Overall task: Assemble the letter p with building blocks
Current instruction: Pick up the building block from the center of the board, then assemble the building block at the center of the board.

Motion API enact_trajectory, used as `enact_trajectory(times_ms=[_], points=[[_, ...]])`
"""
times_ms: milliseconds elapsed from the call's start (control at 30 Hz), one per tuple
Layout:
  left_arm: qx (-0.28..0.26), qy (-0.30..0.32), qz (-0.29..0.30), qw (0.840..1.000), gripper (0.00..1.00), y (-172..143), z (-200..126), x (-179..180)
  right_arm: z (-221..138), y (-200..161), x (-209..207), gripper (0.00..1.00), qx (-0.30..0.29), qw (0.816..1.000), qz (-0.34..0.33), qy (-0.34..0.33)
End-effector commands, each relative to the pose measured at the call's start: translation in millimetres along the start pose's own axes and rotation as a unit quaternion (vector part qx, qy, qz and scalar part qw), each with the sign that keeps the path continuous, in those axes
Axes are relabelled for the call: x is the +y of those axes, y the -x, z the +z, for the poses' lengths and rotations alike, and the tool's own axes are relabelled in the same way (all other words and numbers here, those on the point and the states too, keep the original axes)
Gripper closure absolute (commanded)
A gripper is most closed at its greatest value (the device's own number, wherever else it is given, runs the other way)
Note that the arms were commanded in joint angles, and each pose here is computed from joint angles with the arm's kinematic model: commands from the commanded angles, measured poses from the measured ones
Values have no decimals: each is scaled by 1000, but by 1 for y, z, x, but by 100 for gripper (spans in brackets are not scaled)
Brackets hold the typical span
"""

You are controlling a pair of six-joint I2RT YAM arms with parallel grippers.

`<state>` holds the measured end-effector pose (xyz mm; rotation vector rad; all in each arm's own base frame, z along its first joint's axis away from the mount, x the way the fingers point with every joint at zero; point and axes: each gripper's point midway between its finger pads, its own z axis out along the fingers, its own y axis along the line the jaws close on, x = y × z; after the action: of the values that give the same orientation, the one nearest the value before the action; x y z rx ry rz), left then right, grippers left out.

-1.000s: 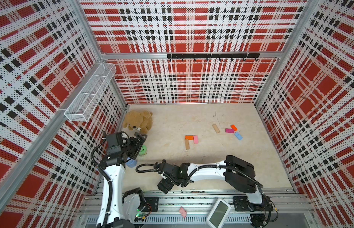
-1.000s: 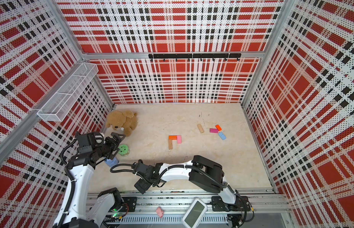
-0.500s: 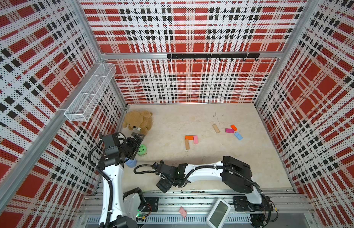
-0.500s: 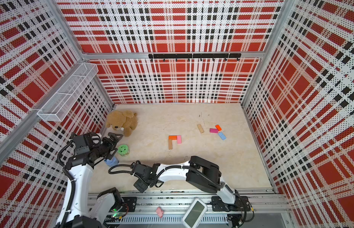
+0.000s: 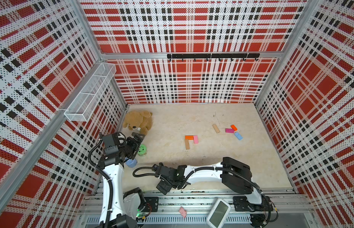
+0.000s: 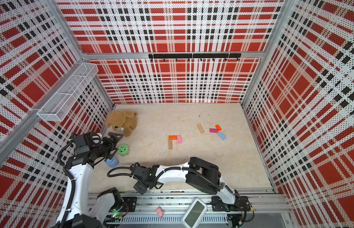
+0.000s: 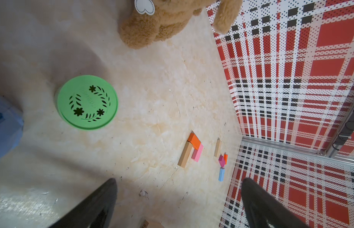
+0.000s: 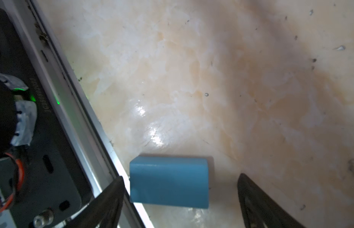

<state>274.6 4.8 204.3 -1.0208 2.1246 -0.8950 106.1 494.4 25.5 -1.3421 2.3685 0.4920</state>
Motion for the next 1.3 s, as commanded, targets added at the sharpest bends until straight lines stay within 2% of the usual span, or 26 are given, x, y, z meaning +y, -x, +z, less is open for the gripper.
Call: enact_trajectory(times_ms=[0,267,500,600,800,967,1267], points=[[-3,-10,7,1000,1,3,0,-3,14,-15,-3,11,28,999,-10,-18],[-3,-12,7,1000,1,3,-1,-4,18,-23,-17,19,41,997,-10,-58],[-4,-25,13,1000,1,-2,-6,-8,15,-20,-36,34,34,994,-12,-100],[0,-40,21,999,1,-7,-10,-15,8,-12,-47,41,18,996,7,-92],[8,-65,62,996,1,-23,-17,-33,-25,12,-66,50,-35,995,25,-90],[14,-77,93,993,1,-36,-23,-47,-60,31,-90,51,-81,990,49,-102],[15,-136,183,973,1,-81,-48,-74,-124,30,-178,52,-133,965,156,-164]])
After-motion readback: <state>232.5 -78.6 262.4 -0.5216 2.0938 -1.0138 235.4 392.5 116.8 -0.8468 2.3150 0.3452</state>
